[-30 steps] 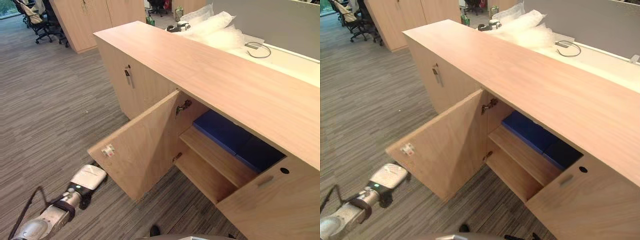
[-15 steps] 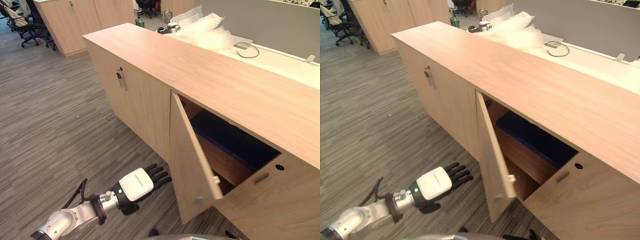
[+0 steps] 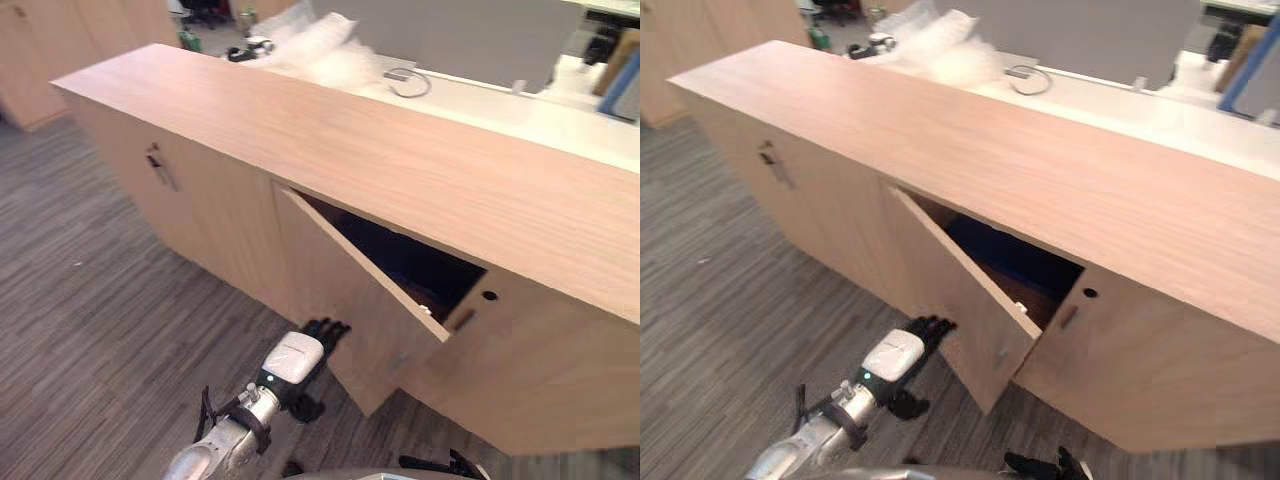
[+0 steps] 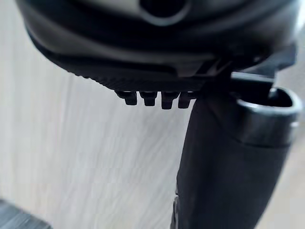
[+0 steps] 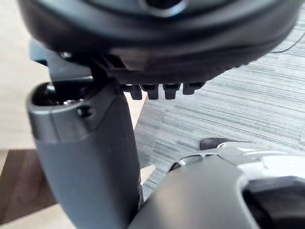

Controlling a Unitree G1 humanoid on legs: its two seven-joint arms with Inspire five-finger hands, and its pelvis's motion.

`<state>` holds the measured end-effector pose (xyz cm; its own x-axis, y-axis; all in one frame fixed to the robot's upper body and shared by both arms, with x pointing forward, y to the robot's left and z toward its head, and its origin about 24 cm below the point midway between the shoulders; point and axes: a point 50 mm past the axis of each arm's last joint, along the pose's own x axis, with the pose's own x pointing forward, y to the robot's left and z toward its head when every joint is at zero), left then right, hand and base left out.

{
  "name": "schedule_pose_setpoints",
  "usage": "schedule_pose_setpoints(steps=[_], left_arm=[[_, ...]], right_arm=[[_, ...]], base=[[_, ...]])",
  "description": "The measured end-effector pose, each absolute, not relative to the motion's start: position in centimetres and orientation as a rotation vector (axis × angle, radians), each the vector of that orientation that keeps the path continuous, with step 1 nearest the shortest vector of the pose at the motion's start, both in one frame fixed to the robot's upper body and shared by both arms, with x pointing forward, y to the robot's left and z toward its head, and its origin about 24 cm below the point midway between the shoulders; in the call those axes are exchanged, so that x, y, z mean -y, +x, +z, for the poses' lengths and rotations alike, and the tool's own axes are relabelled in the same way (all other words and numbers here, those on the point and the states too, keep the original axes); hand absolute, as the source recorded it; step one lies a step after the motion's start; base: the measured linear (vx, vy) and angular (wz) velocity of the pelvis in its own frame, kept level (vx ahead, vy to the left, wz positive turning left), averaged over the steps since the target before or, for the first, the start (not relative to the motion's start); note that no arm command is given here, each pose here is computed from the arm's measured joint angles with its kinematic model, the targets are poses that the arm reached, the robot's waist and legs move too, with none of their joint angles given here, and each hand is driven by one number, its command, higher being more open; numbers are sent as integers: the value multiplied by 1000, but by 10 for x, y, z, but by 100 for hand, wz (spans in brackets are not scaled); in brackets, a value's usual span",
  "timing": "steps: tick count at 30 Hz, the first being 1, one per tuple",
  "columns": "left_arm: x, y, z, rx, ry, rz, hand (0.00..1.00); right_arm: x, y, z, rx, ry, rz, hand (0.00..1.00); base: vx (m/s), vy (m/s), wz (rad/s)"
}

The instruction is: Walk over to the cabinet, pick up the folder, carry it to the office cabinet, place the folder inside the office cabinet, then close the office cabinet door

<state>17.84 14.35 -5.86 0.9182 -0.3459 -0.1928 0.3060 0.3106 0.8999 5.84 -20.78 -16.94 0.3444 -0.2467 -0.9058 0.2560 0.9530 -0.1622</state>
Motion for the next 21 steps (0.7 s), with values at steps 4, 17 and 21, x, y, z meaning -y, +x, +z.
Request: schedule_pose_setpoints(steps=[4, 17, 21], left_arm=[[-163, 171, -84, -295, 930, -178, 100], [-193, 104, -154, -964, -18, 386, 100], [-196, 87, -162, -1026, -177, 393, 100]], right_arm=[[216, 50, -169, -1191, 40, -399, 100], [214, 53, -170, -1211, 43, -405, 100], [214, 38, -172, -1252, 91, -442, 100]], base=[[46, -111, -95], [52, 163, -87], [66, 14, 9]])
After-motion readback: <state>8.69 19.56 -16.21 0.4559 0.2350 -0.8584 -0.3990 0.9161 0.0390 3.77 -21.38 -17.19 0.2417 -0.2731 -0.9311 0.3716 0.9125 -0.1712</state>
